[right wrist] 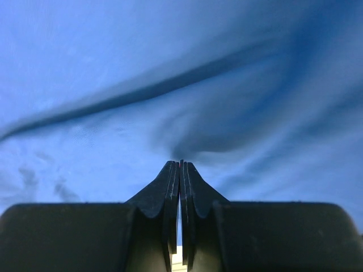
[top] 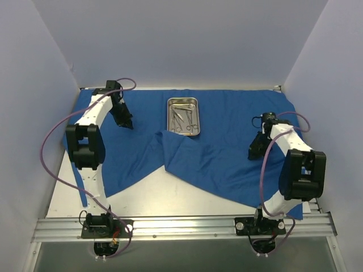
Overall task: Open and lay out the surgical kit
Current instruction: Open the surgical kit at the center of the board.
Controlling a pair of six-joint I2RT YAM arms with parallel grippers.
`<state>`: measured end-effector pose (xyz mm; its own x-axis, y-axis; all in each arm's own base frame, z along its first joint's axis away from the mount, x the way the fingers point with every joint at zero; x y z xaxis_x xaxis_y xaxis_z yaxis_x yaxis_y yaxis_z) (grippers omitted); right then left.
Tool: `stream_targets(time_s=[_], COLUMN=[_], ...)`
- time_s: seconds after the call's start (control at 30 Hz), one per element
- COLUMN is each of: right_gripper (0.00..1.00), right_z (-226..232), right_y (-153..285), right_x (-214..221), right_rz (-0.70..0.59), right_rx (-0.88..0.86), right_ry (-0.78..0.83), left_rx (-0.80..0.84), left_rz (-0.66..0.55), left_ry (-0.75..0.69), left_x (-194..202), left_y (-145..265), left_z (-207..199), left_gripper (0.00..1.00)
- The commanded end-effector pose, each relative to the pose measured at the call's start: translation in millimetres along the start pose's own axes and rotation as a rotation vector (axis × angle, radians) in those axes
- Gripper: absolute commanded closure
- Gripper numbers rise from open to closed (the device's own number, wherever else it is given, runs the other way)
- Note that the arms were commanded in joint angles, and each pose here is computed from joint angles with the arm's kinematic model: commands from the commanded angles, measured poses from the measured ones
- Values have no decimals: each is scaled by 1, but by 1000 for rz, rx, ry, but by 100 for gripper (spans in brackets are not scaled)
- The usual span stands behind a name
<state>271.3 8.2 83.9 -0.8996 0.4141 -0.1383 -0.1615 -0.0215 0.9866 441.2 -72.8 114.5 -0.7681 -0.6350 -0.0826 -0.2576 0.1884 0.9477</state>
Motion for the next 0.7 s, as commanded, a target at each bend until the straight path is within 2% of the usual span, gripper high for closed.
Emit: stream_targets(time_s=[0.0, 0.17, 0.23, 0.3, 0.4, 0.47, 0.6, 0.67], right_gripper=[100, 100, 100, 100, 100, 100, 100, 100], right_z=[-29, -53, -51, -49, -48, -43, -35, -32], right_y=[19, 6, 3, -2, -1, 4, 11, 13], right_x=[6, 4, -1, -5, -17, -29, -46, -51], right_rz=[10, 60, 69, 77, 60, 29, -11, -26], right_rx=[49, 69, 30, 17, 7, -25, -71, -85], right_ry=[-39, -149, -131, -112, -77, -43, -35, -46], left_rx=[11, -29, -16, -9, 31, 62, 131, 67], left_rz=[-140, -61, -42, 13, 125, 128, 102, 134], left_ry=[37, 152, 171, 198, 251, 257, 226, 253], left_x=[-4, 26, 35, 51, 63, 60, 54, 60], left_y=[53, 67, 65, 51, 23, 6, -1, -10], left_z=[12, 76, 87, 100, 106, 105, 95, 106], left_gripper=[91, 92, 97, 98, 98, 98, 98, 98])
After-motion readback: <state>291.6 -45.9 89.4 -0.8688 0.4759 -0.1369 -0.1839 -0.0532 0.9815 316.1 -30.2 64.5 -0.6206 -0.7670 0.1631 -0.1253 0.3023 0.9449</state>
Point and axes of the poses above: each gripper's point midway between its finger pads, its own y axis back along the fingers, its own z axis along the line the jaws close on, x = y × z, the point moved 4 cm from there along y, back along the fingers, and after that the axes turned 14 degrees about y, right-handed, at the moved point
